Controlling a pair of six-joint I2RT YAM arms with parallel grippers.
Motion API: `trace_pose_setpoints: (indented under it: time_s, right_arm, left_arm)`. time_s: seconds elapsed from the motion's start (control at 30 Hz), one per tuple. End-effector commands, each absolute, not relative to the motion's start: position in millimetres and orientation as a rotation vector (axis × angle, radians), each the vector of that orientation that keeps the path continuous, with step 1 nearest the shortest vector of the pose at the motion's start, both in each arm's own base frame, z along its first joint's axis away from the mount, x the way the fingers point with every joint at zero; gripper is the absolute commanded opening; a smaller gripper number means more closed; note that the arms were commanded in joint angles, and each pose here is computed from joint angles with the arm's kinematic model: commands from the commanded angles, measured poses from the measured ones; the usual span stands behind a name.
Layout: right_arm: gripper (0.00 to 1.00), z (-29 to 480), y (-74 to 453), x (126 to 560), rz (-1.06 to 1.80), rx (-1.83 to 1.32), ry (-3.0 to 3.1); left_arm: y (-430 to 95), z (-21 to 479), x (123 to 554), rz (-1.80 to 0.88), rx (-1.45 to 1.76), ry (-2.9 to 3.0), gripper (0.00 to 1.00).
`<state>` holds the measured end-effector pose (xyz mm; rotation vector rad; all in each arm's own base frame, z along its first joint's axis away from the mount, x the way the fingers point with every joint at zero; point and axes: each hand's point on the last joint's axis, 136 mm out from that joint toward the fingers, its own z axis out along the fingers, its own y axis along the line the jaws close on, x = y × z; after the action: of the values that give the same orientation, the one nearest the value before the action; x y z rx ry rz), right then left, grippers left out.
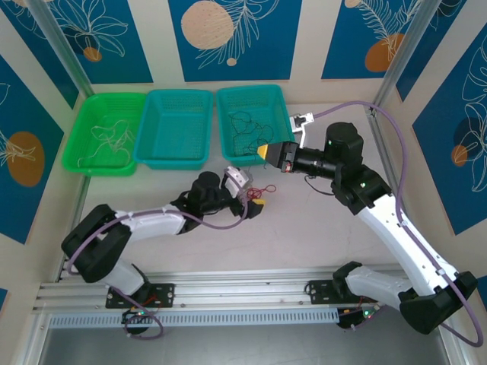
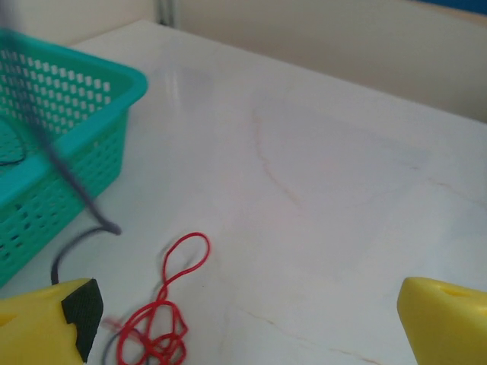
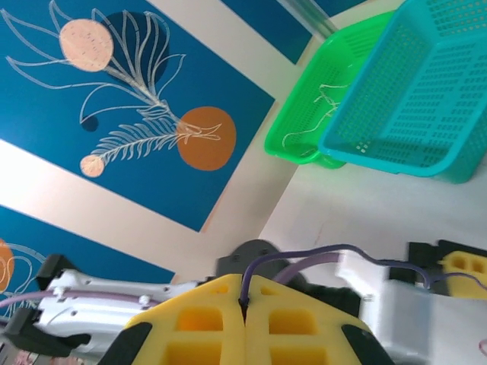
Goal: Untangle the cables
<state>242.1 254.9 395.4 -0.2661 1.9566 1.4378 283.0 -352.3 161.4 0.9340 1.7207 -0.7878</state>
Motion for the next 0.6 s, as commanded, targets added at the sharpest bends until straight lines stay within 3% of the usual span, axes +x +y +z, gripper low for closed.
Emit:
trace_pose_setpoints:
  time_s: [0.0,0.1,0.23,0.37,0.57]
  right_arm:
    - [0.0,430,264,224,1.49,-0.411,1.836]
    - [0.0,441,261,219,1.485,-0.417,1.805]
    - [0.0,466,239,219,1.426,-0.34,1.74]
    - [0.0,509,207,216,1.354,-0.257,1.609]
    - [0.0,559,189,210,1.321,-0.247,1.478]
  left_arm:
    - [-357,177,314,-0.685,0.83,1.672,0.95]
    - [-356,165,324,-0.653,0.79,1.716,0.82]
    - [-344,137,336,-0.568,0.722,1.832,0.77]
    - [-305,93,350,-0.412,0.547,2.014,0.78]
    - [-261,43,352,-0.398,0.348,2.208,0.84]
